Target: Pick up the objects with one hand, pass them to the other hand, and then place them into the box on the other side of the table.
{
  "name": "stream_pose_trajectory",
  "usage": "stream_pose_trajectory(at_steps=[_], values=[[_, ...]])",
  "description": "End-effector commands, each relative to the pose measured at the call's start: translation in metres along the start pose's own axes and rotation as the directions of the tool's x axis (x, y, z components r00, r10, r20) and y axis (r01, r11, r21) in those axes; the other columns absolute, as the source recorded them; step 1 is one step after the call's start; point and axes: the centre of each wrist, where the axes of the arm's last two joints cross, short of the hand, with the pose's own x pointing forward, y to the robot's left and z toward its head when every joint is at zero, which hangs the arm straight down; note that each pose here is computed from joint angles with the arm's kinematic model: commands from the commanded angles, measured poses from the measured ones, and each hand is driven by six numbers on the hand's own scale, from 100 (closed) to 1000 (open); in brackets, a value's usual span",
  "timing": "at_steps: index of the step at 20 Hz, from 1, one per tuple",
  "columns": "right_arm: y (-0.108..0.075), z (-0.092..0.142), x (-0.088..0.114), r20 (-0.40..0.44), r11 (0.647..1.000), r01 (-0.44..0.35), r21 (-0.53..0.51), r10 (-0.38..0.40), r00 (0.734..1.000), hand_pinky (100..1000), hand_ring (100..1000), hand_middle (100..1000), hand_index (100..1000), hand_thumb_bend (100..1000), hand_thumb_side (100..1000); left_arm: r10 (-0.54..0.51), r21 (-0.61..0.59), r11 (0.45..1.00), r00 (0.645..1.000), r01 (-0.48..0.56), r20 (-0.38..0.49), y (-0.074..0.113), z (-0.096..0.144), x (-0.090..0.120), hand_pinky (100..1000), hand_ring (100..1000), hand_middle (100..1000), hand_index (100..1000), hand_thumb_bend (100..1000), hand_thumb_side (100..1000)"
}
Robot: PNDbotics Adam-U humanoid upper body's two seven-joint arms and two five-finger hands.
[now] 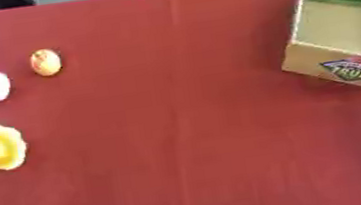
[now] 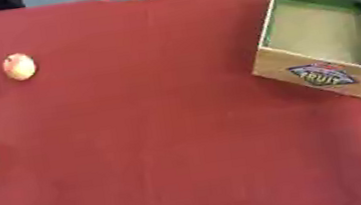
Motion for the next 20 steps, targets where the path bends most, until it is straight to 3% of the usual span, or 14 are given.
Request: stream_pose_trajectory(at_steps=[1, 14, 20], values=[[-0.006, -0.006, 0.012, 0.033, 1.0, -0.027, 0.002, 0.027, 0.999, 971, 1000, 731, 834, 100, 634, -0.005, 0.001, 1.0, 0.999, 0.005, 0.044, 0.004, -0.007, 0.01, 758, 501, 623, 705, 679, 520], [-0.006, -0.008, 0.016, 0.048, 1.0, -0.028, 0.005, 0.027, 0.998, 971, 1000, 731, 833, 100, 632, -0.017, -0.003, 1.0, 0.999, 0.017, 0.046, 0.005, -0.009, 0.01, 759, 501, 623, 705, 681, 519], [-0.007, -0.008, 0.017, 0.05, 0.999, -0.034, 0.011, 0.033, 0.998, 970, 1000, 731, 833, 100, 630, -0.124, -0.077, 0.988, 0.989, 0.131, 0.08, 0.011, -0.023, 0.021, 783, 532, 650, 722, 696, 521]])
